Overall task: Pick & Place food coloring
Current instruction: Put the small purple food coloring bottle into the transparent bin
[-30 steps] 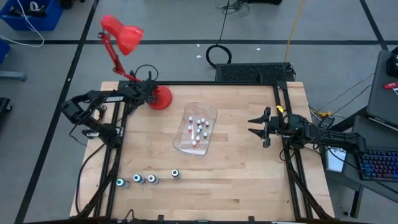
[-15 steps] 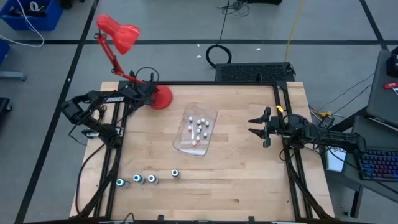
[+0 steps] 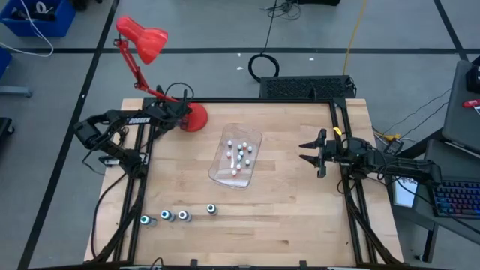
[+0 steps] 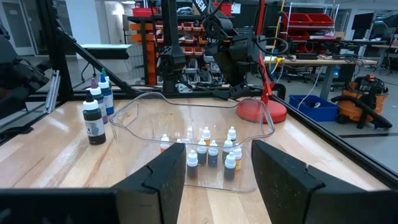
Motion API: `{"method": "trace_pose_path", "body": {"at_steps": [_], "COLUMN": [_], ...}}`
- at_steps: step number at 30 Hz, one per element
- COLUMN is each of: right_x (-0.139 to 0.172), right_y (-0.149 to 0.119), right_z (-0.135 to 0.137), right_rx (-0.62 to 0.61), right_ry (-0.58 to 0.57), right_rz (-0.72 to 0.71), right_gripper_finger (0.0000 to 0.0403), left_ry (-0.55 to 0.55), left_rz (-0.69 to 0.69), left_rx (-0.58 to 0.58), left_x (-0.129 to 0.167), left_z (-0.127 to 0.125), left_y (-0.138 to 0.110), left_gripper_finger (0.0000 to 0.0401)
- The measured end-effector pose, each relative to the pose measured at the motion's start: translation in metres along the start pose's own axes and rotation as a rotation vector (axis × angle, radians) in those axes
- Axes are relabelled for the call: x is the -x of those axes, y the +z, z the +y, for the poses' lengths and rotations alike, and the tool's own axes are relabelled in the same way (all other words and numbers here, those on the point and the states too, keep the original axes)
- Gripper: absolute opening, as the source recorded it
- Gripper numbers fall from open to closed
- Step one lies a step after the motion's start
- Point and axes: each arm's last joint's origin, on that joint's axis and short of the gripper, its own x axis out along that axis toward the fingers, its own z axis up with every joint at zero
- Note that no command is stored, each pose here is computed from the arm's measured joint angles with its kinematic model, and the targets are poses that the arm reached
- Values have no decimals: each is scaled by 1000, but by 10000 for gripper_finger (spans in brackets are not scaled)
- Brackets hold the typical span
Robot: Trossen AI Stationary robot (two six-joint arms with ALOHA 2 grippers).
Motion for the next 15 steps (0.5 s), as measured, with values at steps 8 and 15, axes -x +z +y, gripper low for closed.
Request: {"method": "trace_pose_path", "body": {"at_steps": [8,15], "right_x": [0,0], "right_y": [0,0], "right_z": [0,0], "right_rx": [0,0], "right_ry": [0,0], "right_rz": [0,0], "right_gripper_finger": [175,172], "left_ry": [35,9], "left_rz": [-106,-226], "left_rx": [72,122], "left_x": [-7,-16], "left_z": [1,-2], "left_y": [-1,-13], "left_gripper_finger": [4,3]}}
